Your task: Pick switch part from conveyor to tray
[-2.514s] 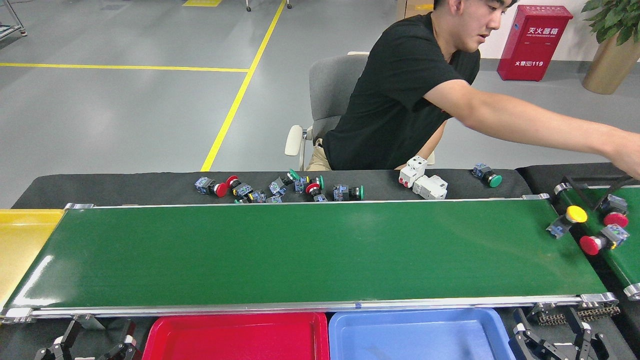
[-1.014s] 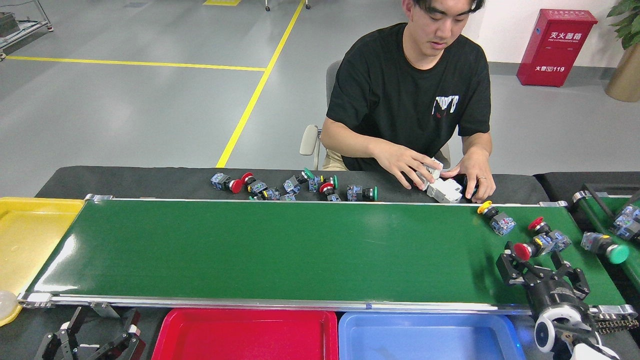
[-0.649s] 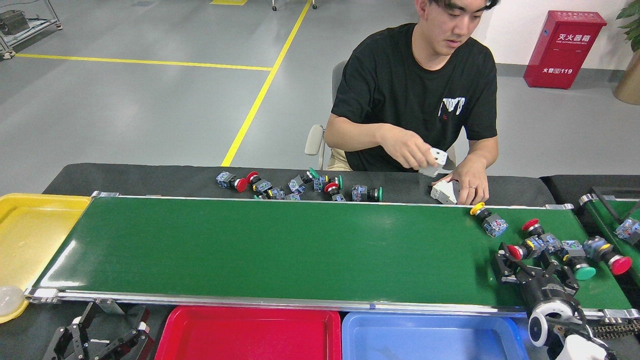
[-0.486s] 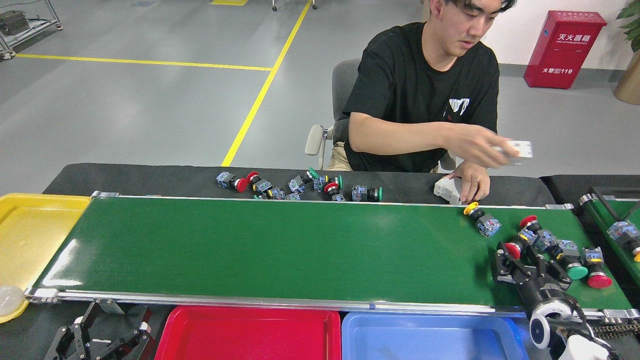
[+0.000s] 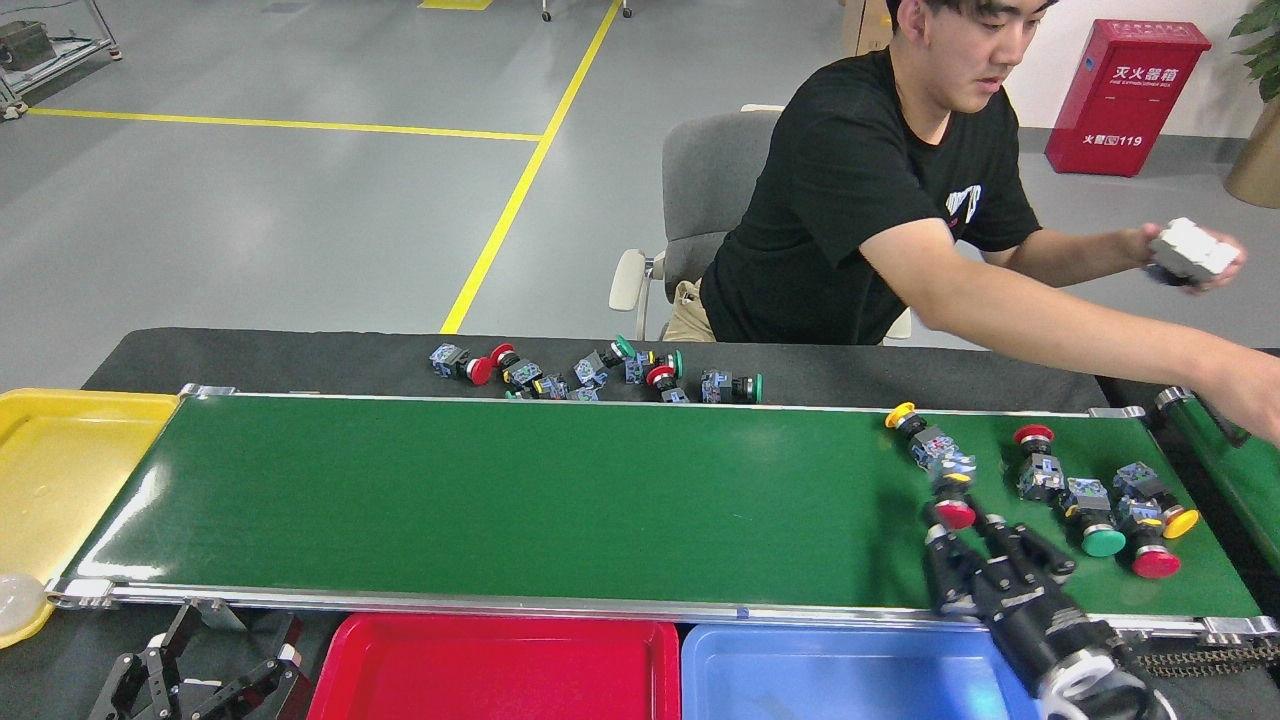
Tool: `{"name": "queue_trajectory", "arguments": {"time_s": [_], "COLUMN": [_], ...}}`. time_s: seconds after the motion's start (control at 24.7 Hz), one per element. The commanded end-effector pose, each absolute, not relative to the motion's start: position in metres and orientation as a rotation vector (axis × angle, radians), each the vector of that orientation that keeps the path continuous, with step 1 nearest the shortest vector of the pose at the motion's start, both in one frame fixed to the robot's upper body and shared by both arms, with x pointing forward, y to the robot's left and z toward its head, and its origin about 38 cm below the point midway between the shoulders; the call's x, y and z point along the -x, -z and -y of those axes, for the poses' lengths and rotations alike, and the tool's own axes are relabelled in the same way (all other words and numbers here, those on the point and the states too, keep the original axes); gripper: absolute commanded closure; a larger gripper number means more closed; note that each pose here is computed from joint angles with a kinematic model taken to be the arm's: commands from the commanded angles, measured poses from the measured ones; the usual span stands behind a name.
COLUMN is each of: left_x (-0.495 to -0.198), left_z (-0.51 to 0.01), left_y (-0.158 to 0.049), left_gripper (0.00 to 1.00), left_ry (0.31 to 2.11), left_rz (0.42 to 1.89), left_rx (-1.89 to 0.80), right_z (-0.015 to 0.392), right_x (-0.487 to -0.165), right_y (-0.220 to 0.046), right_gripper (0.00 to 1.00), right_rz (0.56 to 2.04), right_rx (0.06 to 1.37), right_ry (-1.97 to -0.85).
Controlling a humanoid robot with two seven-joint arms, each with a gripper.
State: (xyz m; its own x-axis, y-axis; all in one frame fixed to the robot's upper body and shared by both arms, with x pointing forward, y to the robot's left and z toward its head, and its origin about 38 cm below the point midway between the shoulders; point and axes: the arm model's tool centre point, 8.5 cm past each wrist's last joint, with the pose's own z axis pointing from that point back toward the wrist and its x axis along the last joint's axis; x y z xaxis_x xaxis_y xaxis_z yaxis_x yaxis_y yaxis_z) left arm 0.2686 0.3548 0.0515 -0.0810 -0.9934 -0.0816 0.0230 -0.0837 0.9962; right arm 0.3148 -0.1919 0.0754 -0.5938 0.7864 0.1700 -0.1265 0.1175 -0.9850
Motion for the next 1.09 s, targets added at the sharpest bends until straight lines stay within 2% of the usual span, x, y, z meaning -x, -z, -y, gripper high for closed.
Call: {"name": "queue_trajectory", "arguments": {"time_s": [0.0, 0.04, 0.12, 0.2, 0.36, 0.41, 0.49, 0.57, 0.69, 0.77, 0.89, 1.05], "left_x": [-0.270, -0.271, -0.272, -0.273, -0.272, -0.269, -0.267, -0.266, -0.266, -0.266, -0.268, -0.271], "left_z": [-0.358, -0.358, -0.357, -0.358, -0.363, -0.364, -0.366, -0.367, -0.367, -0.368, -0.364, -0.363], "left_y": [-0.057, -0.058, -0.059, -0.059, -0.060, -0.060, -0.058, -0.058, -0.058, -0.058, -0.059, -0.060], "left_gripper": [0.00, 0.00, 0.00, 0.00, 0.00, 0.00, 0.00, 0.00, 0.00, 0.00, 0.00, 0.00], "left_ry": [1.345, 1.346, 1.350, 1.352, 1.362, 1.361, 1.359, 1.358, 1.359, 1.361, 1.364, 1.368], "left_rz": [1.215, 1.216, 1.219, 1.220, 1.209, 1.203, 1.194, 1.191, 1.190, 1.189, 1.200, 1.208], "left_rx": [-1.231, -1.231, -1.233, -1.236, -1.242, -1.242, -1.238, -1.240, -1.240, -1.240, -1.238, -1.239], "right_z": [0.149, 0.131, 0.106, 0.099, 0.107, 0.118, 0.169, 0.205, 0.268, 0.291, 0.311, 0.314], "right_x": [-0.296, -0.289, -0.278, -0.273, -0.279, -0.285, -0.296, -0.285, -0.268, -0.257, -0.258, -0.281], "right_y": [-0.080, -0.076, -0.064, -0.061, -0.067, -0.071, -0.073, -0.056, -0.049, -0.045, -0.038, -0.044], "right_gripper": [0.30, 0.14, 0.02, 0.01, 0.01, 0.02, 0.08, 0.08, 0.06, 0.06, 0.06, 0.04], "right_rz": [1.796, 1.816, 1.814, 1.816, 1.820, 1.819, 1.735, 1.543, 1.375, 1.294, 1.136, 1.081], "right_rx": [0.535, 0.495, 0.449, 0.436, 0.475, 0.520, 0.694, 0.810, 1.042, 1.123, 1.184, 1.132], "right_ry": [-1.678, -1.705, -1.781, -1.816, -1.779, -1.736, -1.547, -1.335, -1.114, -1.040, -0.961, -0.983]}}
